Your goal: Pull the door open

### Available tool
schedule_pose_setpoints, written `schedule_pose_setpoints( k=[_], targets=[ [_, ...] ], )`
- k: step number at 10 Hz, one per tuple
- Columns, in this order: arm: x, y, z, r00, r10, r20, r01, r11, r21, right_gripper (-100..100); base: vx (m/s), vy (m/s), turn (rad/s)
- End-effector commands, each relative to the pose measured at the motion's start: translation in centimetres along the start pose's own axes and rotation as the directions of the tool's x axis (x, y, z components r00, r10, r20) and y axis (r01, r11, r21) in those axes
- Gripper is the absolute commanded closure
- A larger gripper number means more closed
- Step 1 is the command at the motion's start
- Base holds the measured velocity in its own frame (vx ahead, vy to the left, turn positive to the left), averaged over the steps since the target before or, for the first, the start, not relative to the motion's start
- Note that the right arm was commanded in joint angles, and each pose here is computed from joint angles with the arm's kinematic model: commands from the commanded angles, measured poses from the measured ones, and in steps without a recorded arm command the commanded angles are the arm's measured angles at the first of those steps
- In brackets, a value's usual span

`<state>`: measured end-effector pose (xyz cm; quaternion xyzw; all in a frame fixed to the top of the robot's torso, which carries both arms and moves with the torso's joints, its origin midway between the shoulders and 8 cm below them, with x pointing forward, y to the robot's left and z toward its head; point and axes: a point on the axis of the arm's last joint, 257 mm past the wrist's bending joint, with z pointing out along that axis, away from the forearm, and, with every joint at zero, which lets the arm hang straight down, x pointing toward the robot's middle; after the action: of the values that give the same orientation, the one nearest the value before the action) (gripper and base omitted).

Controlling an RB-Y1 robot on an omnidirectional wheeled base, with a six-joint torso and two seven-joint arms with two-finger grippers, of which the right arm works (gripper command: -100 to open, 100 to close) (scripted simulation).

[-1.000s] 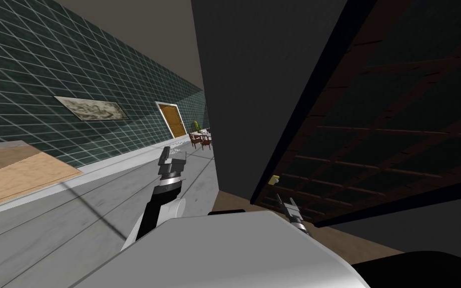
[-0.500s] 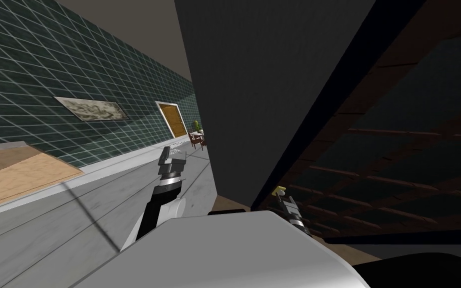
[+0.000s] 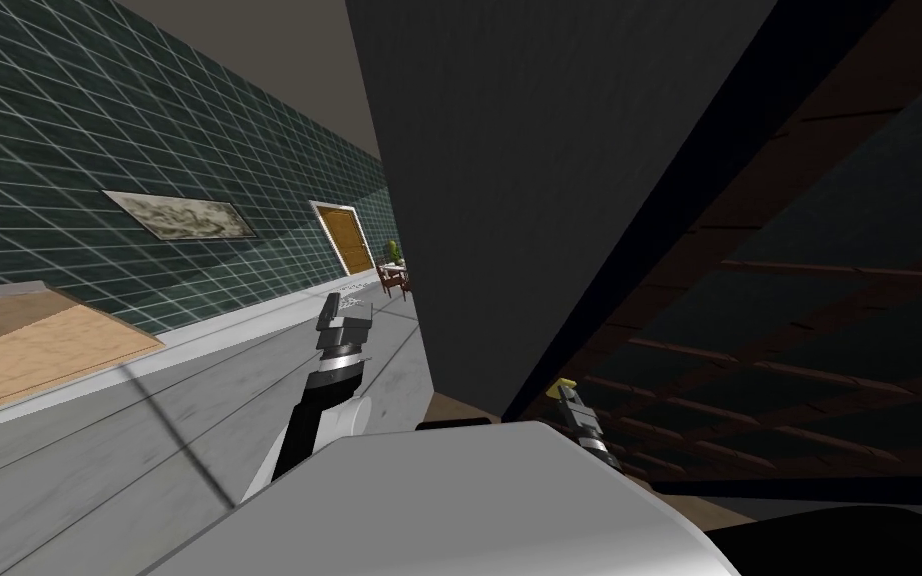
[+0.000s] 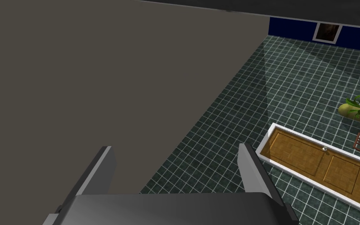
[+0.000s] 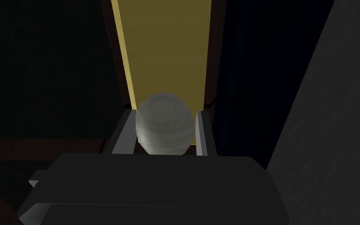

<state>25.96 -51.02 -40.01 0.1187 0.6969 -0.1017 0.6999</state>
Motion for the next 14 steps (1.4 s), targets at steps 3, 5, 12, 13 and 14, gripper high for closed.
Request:
schedule_pose_setpoints(
  k=[3, 5, 12, 13, 14],
  targets=[
    [-0.02, 0.08, 0.01, 1.0, 0.001, 0.001, -0.001, 1.0, -0.001, 100, -0.002, -0.001, 0.001],
    [0.05, 0.23, 0.18, 0.998, 0.059, 0.0, -0.059, 0.998, -0.002, 100, -0.018, -0.007, 0.01],
    [0.16, 0.81, 0.76, 0.97, 0.241, 0.0, -0.241, 0.97, -0.004, 100, -0.025, -0.009, 0.01],
    [0.19, 0.93, 0.89, 0.963, 0.27, -0.001, -0.27, 0.963, -0.004, 100, -0.031, -0.014, 0.014],
    [0.19, 0.93, 0.89, 0.96, 0.281, -0.001, -0.281, 0.96, -0.004, 100, -0.02, -0.007, 0.008]
  ],
)
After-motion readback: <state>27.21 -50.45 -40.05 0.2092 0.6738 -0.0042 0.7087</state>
